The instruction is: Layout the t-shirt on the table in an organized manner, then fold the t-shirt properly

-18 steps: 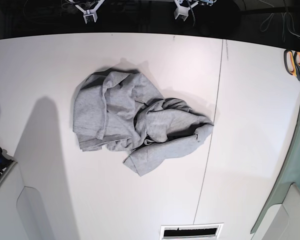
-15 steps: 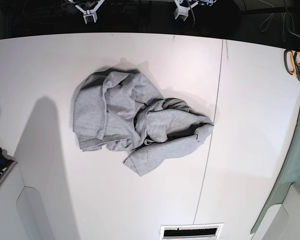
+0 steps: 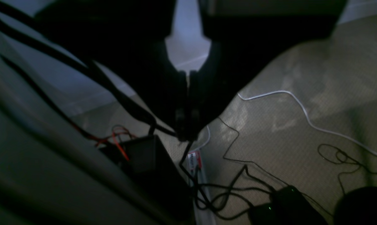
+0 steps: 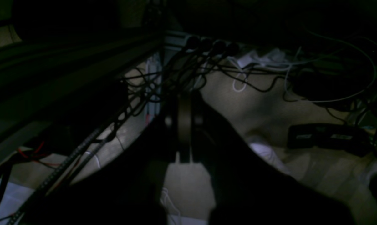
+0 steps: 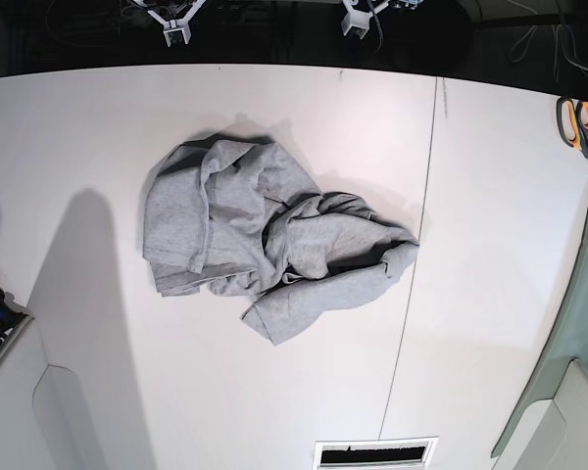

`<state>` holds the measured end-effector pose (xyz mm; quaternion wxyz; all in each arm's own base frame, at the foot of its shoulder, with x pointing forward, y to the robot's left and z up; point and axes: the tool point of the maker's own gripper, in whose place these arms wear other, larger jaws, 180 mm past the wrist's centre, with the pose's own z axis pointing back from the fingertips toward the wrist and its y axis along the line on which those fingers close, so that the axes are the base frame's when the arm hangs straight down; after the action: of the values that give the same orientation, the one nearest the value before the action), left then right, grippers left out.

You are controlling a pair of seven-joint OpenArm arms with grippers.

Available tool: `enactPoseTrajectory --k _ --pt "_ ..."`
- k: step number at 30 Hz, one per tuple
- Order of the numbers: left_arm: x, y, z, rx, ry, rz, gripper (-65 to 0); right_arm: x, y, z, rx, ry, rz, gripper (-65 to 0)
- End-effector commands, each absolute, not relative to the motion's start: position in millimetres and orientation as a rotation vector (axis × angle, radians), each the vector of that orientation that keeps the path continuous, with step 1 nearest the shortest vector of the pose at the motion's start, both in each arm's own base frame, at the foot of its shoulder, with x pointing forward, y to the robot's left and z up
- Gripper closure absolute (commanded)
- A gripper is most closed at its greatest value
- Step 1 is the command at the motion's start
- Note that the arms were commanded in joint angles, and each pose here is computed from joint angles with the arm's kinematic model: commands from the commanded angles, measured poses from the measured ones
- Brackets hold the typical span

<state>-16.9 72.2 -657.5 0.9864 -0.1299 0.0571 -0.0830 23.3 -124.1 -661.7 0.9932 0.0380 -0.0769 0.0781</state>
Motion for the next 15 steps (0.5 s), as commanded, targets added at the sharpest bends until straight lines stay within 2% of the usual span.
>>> enactPoseTrajectory --k 1,15 --pt "-18.9 66.1 -656.4 -0.28 0.119 -0.171 0.0 25.3 -126.2 -661.1 0.078 -0.17 0.157 0.0" --pt "-22.6 66.0 -656.3 -0.282 0.124 -0.162 0.0 21.2 -126.1 -661.1 0.078 -0.166 0.157 0.0"
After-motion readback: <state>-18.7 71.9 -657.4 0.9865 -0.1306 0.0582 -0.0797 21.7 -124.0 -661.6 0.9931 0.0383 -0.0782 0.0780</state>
